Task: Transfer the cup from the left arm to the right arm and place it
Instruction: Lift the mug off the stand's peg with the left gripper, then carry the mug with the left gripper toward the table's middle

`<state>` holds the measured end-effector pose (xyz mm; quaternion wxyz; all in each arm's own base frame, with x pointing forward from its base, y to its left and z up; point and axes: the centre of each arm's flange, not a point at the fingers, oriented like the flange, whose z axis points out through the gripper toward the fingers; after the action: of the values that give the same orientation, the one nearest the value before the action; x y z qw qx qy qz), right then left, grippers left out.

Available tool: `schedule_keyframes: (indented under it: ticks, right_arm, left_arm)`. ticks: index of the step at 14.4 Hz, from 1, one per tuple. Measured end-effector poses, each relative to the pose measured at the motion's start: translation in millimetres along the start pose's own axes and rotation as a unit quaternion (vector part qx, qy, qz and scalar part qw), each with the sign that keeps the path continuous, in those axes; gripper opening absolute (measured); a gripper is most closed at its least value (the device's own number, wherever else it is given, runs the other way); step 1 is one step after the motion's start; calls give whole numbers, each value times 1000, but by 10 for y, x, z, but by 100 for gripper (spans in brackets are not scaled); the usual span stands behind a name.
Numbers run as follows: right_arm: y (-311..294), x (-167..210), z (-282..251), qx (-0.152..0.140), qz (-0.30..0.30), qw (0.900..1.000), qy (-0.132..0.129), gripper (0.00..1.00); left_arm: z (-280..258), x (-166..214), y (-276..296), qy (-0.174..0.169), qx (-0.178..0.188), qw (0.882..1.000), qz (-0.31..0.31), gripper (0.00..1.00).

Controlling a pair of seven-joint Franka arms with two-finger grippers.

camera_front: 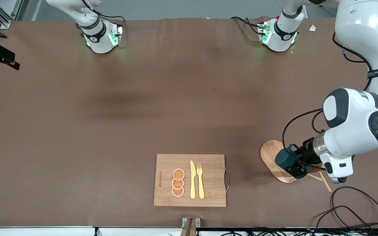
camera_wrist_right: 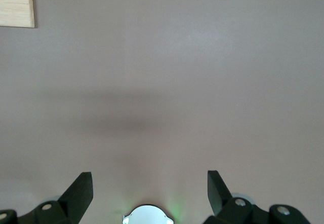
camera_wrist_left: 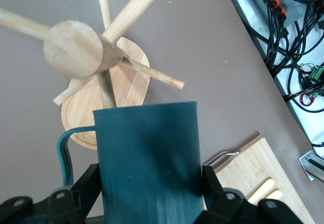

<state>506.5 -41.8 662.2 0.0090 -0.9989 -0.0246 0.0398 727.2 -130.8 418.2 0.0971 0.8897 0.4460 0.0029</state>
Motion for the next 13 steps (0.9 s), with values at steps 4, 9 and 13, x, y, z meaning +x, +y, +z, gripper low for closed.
schedule_keyframes:
  ticks: [4, 9, 13]
  right_arm:
    - [0, 0, 0, 0, 0, 1000, 0, 100]
    - [1, 0, 0, 0, 0, 1000, 0, 100]
    - [1, 0, 0, 0, 0, 1000, 0, 100]
  left_arm:
    - [-23, -348, 118, -21, 8, 1000, 0, 85]
    - [-108, -915, 294, -49, 10, 999, 12, 85]
    - [-15, -1791, 551, -57, 10, 997, 58, 85]
